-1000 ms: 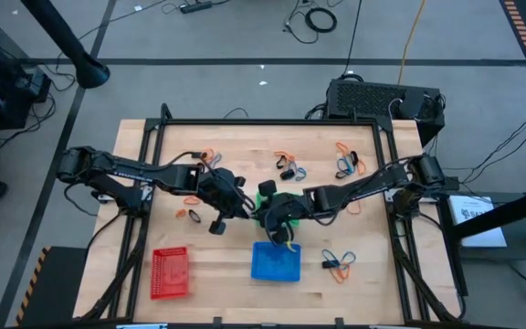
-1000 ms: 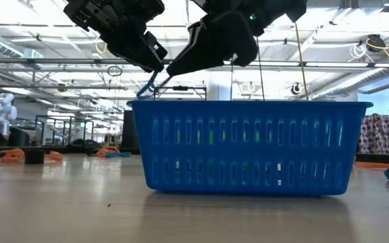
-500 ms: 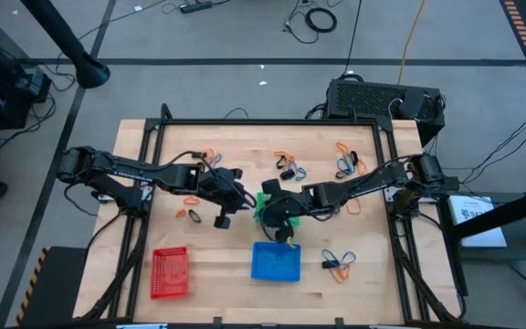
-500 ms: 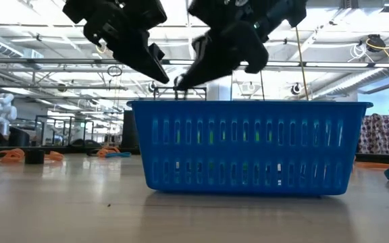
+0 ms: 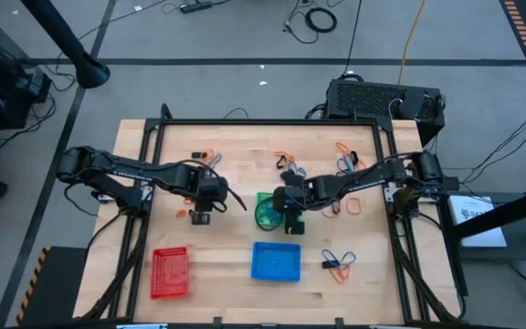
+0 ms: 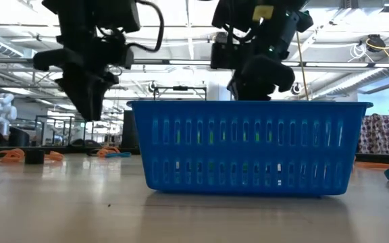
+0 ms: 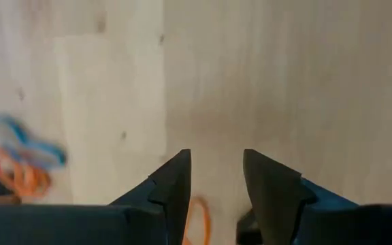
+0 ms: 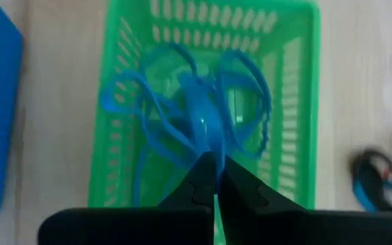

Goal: Sort rubber bands into baskets
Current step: Put the blue rubberband into the green bin

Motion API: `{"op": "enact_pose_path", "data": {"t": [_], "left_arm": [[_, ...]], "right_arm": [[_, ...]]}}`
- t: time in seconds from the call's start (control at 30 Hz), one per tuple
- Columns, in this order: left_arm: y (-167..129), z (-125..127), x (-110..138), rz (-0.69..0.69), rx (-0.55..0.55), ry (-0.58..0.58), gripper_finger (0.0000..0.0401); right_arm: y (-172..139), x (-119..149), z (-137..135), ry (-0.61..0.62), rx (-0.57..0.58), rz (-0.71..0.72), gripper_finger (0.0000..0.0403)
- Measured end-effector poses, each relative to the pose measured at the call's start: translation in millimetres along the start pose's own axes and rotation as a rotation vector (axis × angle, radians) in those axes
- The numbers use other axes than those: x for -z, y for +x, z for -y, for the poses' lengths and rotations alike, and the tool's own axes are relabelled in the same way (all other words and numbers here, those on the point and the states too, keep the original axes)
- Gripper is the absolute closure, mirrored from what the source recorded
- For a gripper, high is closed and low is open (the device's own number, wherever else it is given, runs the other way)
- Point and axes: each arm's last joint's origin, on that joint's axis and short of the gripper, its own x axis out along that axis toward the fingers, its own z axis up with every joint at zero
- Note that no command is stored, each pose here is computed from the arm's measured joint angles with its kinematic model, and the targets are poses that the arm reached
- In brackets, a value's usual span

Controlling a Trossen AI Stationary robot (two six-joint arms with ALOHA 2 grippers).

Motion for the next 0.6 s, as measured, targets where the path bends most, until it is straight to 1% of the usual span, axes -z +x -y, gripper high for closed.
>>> {"op": "enact_pose_path", "data": {"t": [0.13, 0.27, 0.33, 0.4, 0.53, 0.6], "left_arm": [[2, -1, 4, -0.027, -0.045, -0.012, 0.0258], [11, -3, 14, -0.065, -0.064, 0.031, 0.0258], [14, -4, 20, -0.062, -0.064, 0.045, 0.0258], [14, -7, 26, -0.042, -0.067, 0.036, 0.0257], [5, -14, 41, 0.036, -0.077, 0.015, 0.0257], [-5, -18, 46, 0.117, -0.078, -0.004, 0.0257]], "right_arm": [[0, 3, 2, 0.084, 0.003, -0.031, 0.04], [0, 4, 2, 0.106, 0.003, -0.043, 0.0387], [0, 4, 2, 0.106, 0.003, -0.041, 0.038], [0, 4, 2, 0.107, 0.003, -0.042, 0.0373], [-1, 3, 2, 0.109, 0.004, -0.043, 0.0357], [-4, 0, 2, 0.108, 0.004, -0.039, 0.0348]]}}
